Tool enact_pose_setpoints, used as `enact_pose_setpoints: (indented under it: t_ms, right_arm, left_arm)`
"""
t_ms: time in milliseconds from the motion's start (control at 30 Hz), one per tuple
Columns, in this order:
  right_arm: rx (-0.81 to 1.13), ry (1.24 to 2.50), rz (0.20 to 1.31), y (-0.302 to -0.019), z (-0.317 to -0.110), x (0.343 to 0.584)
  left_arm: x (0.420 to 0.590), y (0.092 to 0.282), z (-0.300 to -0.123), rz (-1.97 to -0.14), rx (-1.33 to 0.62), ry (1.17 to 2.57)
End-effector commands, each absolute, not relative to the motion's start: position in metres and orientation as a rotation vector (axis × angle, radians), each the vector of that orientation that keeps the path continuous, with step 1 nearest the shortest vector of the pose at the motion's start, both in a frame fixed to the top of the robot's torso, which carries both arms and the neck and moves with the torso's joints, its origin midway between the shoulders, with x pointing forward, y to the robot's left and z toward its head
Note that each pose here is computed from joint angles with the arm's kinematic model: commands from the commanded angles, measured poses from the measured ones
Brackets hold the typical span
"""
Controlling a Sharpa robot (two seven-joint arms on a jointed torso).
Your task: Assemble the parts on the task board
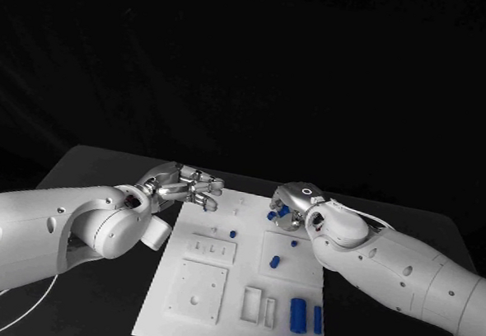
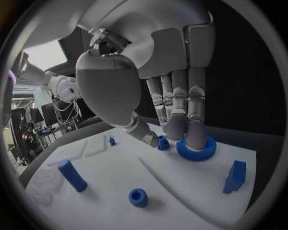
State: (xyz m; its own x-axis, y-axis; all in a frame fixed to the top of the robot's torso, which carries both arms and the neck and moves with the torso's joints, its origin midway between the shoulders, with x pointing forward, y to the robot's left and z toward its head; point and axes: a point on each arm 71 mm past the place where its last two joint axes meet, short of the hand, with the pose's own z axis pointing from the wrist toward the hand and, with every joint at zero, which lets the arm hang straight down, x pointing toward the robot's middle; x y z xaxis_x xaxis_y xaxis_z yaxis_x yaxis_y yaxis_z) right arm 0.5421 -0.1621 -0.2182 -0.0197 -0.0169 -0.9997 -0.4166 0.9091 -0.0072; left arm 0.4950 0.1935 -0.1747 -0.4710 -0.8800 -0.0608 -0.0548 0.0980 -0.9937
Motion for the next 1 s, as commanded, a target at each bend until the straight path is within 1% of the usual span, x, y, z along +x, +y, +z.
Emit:
enact_pose_setpoints:
  t_ms: [33, 1000]
  right_arm:
    - [-0.361, 1.571, 0.298, -0.1619, -0.2196, 0.5426]
    - [-0.353, 1.555, 0.316, -0.1543, -0.2203, 0.5412]
  left_arm:
    - [0.4943, 0.1905, -0.1739, -1.473, -0.917, 1.674]
    - [0.4951, 0.1896, -0.1745, -1.469, -0.910, 1.689]
